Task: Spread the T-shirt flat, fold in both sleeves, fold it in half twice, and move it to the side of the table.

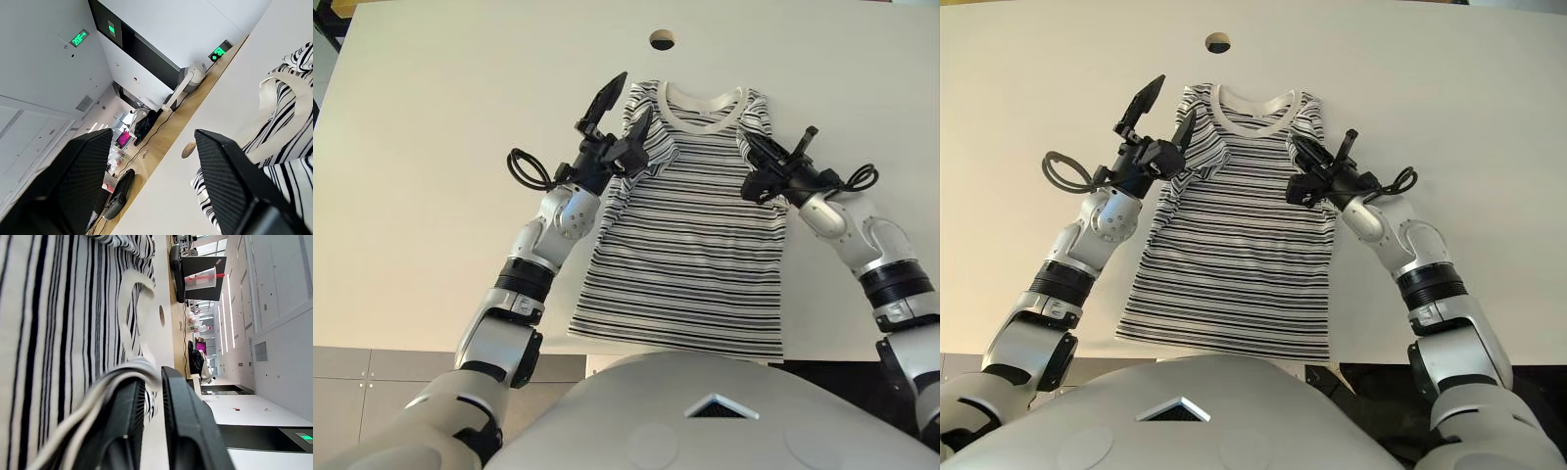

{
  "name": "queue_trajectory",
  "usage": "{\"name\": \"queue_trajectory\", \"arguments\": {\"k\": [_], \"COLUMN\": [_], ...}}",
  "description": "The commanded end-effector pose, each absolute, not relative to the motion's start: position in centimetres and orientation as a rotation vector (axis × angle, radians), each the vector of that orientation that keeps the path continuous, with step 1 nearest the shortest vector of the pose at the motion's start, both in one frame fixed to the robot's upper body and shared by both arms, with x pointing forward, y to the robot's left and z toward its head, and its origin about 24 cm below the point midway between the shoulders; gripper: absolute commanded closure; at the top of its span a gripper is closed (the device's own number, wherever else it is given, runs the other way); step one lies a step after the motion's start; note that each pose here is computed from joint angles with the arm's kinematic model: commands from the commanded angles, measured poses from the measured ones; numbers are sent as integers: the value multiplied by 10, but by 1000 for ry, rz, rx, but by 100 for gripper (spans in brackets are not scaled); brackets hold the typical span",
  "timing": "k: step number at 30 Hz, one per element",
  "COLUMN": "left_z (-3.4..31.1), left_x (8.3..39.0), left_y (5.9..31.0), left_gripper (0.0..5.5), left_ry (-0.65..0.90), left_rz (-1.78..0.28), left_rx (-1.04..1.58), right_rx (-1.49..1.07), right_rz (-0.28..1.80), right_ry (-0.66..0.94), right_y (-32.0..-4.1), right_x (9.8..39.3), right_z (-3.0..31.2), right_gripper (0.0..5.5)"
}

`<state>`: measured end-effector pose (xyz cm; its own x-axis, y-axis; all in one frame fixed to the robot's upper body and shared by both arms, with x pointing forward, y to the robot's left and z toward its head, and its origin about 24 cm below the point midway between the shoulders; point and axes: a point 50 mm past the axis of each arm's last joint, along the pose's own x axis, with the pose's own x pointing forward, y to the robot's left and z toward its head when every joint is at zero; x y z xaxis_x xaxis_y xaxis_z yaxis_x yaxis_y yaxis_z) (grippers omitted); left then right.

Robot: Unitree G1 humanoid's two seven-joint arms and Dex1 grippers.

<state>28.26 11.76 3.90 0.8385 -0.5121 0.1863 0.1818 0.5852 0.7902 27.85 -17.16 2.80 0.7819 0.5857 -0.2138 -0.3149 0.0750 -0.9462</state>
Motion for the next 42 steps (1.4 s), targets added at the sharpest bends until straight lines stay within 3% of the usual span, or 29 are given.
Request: {"name": "queue_trajectory", "arguments": {"k": [1, 5, 8, 9, 12, 14, 17, 26, 34, 40, 42], "left_z": [44, 43, 45, 46, 52, 56, 60, 72, 77, 80, 76], "left_x": [289, 294, 298, 300, 303, 305, 307, 311, 310, 316, 308], "left_y": [115, 114, 113, 113, 122, 130, 137, 150, 178, 185, 183], "left_gripper": [237, 237, 237, 237, 237, 237, 237, 237, 237, 237, 237], "left_ry": [-449, -447, -455, -460, -471, -473, -476, -496, -460, -441, -451], "left_rz": [-422, -422, -419, -417, -391, -373, -361, -338, -284, -257, -309], "left_rx": [859, 854, 852, 854, 875, 895, 915, 962, 1045, 1083, 1083], "right_rx": [-1310, -1188, -1079, -1053, -1043, -1025, -1002, -1149, -1154, -1163, -1107], "right_rz": [709, 737, 730, 758, 1007, 1182, 1329, 1384, 1368, 1342, 1272], "right_ry": [-318, -393, -411, -382, -220, -104, -52, 150, 258, 219, 76], "right_y": [-161, -151, -160, -169, -187, -189, -183, -201, -220, -218, -208], "right_x": [271, 241, 213, 200, 147, 111, 83, 79, 57, 60, 73], "right_z": [34, 45, 61, 64, 52, 41, 45, 25, 37, 46, 60], "right_gripper": [417, 342, 297, 273, 273, 273, 273, 273, 273, 273, 273]}}
